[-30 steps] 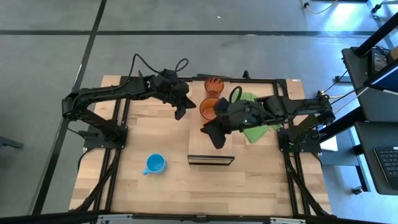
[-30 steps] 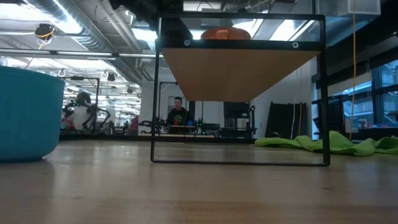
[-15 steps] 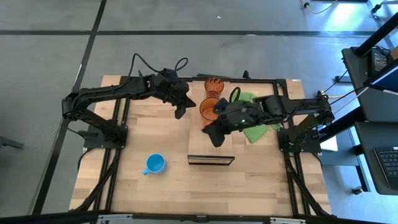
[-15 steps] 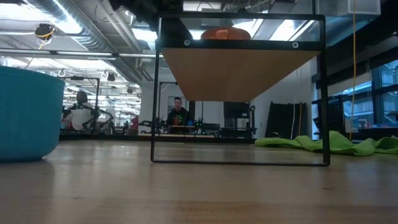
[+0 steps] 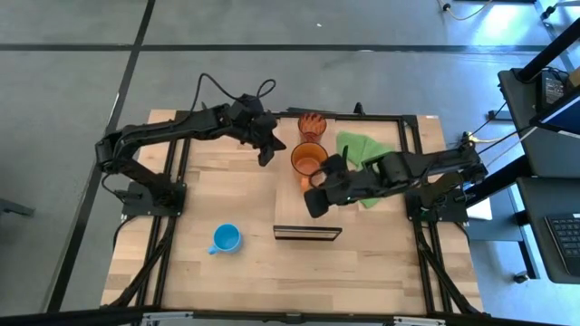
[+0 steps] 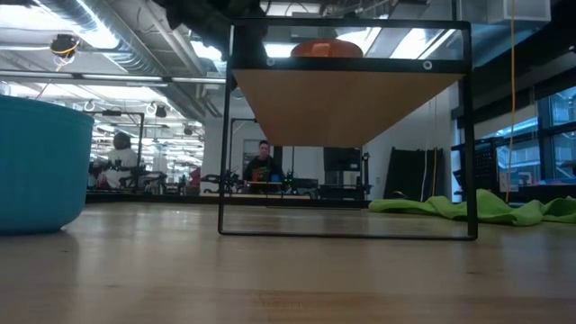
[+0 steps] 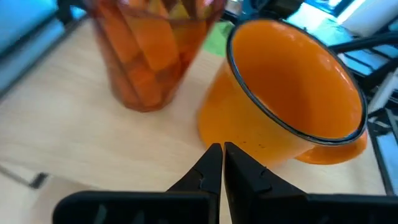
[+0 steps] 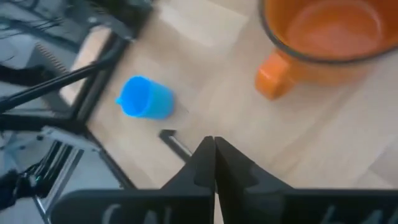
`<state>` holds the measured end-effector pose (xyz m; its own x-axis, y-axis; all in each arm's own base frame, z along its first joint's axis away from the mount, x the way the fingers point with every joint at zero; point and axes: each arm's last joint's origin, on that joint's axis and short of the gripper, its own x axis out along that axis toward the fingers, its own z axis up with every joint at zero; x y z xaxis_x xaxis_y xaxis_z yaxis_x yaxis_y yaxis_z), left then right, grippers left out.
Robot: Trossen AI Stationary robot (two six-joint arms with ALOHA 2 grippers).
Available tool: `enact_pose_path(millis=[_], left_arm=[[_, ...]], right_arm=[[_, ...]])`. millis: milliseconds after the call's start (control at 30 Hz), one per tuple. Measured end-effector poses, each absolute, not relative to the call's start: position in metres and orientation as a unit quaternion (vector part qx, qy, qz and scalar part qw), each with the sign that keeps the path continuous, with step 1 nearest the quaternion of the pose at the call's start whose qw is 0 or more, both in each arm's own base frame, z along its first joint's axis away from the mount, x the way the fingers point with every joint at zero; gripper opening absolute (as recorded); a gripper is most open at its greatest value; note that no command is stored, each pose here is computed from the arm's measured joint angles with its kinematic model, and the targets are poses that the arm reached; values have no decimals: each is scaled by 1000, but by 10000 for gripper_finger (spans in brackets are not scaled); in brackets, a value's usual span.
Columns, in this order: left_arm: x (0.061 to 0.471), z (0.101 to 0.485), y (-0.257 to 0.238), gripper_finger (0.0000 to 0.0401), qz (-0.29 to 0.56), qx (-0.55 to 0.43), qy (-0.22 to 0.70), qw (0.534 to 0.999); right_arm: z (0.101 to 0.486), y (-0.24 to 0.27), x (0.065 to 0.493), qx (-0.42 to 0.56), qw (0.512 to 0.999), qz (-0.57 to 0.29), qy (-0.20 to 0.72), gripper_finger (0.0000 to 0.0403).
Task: Stack small to large cups/mugs on shelf
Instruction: Put the orange mug on the shelf
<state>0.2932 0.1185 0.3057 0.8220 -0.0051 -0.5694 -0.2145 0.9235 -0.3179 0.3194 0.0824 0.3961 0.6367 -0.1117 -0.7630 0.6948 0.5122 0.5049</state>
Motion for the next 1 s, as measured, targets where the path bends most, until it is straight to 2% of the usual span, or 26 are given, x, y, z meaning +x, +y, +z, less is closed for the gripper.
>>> enact_pose_path(millis=[133, 500, 767, 1000], left_arm=[[300, 296, 120, 11, 48, -195, 306, 931], [306, 297, 122, 11, 29, -178, 283, 942], [307, 298, 122, 11, 19, -178, 277, 944], [309, 300, 123, 11, 17, -171, 260, 950]], right_arm=[[376, 82, 321, 434, 776, -288, 355, 2], [336, 74, 323, 409, 764, -380, 324, 1], [315, 62, 335, 416, 771, -389, 284, 1], [321, 53, 346, 419, 794, -359, 256, 0]])
